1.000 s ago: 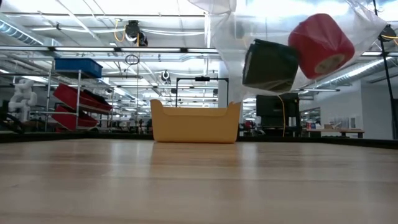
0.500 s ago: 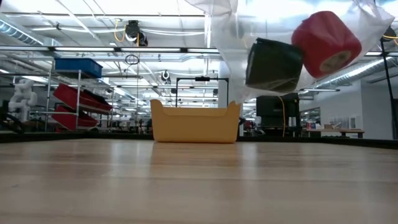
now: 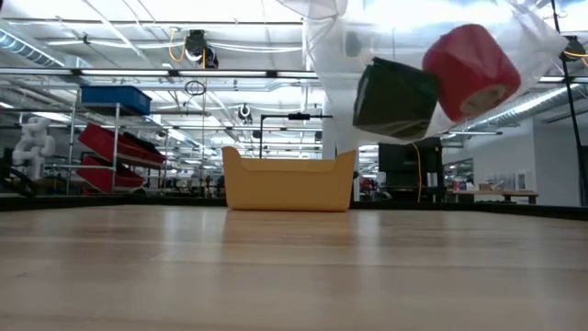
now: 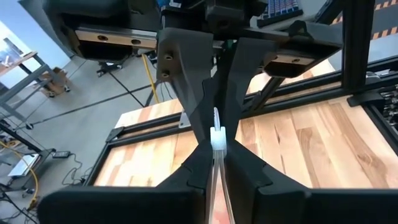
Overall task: Roll bandage
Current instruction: Close the transparent zip bag
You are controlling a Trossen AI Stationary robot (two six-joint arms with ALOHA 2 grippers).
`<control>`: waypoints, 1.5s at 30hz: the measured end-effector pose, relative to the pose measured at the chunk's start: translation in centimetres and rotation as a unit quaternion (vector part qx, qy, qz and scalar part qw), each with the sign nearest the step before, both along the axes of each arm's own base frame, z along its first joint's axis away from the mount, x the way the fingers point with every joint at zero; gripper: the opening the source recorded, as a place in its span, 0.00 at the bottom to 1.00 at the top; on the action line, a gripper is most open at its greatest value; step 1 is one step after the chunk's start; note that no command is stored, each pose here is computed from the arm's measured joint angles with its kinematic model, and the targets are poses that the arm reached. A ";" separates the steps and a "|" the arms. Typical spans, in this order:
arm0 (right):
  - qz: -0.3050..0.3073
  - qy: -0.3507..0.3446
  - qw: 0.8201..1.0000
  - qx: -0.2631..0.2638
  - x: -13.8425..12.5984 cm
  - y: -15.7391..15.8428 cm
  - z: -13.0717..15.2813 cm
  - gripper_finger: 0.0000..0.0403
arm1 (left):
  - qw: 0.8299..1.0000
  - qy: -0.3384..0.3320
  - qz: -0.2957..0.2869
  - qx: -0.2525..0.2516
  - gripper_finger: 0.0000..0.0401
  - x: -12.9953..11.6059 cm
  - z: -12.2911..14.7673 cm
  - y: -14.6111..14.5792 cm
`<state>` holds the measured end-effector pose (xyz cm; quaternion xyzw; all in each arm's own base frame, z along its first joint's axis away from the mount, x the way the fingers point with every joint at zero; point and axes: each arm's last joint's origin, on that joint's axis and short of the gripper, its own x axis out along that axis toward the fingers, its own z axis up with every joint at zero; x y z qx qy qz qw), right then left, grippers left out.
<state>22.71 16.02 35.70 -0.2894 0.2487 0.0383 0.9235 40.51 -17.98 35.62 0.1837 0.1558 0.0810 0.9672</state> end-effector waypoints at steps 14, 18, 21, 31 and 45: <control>-0.019 0.005 1.000 0.019 -0.9 0.4 0.5 0.17 | 1.000 0.005 -0.001 0.003 0.08 0.0 -0.1 0.0; -0.031 0.021 0.999 0.039 -1.5 0.4 0.7 0.17 | 1.000 0.005 -0.001 0.003 0.08 0.0 -0.1 0.0; -0.025 0.016 0.999 0.041 -1.6 0.7 0.8 0.17 | 1.000 0.005 -0.001 0.002 0.08 0.0 -0.1 0.0; -0.069 0.011 0.994 0.088 -1.1 0.0 0.8 0.18 | 0.999 0.028 0.001 0.015 0.08 -0.2 -0.5 0.1; -0.076 0.022 0.994 0.076 -0.8 -0.6 0.5 0.18 | 0.999 0.039 0.002 0.020 0.08 -0.3 -0.8 0.1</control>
